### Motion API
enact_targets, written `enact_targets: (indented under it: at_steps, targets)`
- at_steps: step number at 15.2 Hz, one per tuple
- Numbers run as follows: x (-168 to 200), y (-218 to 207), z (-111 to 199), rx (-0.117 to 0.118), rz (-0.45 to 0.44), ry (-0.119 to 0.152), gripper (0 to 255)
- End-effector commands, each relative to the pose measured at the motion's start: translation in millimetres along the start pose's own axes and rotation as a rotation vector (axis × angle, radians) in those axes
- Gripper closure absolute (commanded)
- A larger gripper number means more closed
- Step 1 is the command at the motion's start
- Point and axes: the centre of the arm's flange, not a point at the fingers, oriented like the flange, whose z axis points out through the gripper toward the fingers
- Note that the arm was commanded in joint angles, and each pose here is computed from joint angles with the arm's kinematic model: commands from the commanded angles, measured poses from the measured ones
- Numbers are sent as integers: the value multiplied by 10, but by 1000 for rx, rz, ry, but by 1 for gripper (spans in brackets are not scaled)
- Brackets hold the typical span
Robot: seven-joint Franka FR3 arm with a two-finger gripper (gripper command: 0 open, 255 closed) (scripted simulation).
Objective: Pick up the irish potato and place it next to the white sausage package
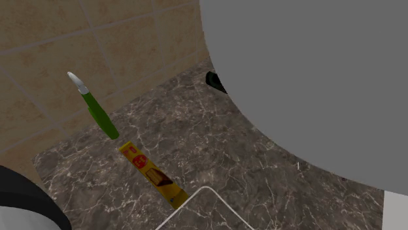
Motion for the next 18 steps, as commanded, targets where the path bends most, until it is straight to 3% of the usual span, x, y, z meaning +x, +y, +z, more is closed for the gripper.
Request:
enact_targets:
  at_steps: [1,18]
  targets:
    - [-66,51,45,1,-2,0,255]
    - [-313,104,906,1,-2,0,255]
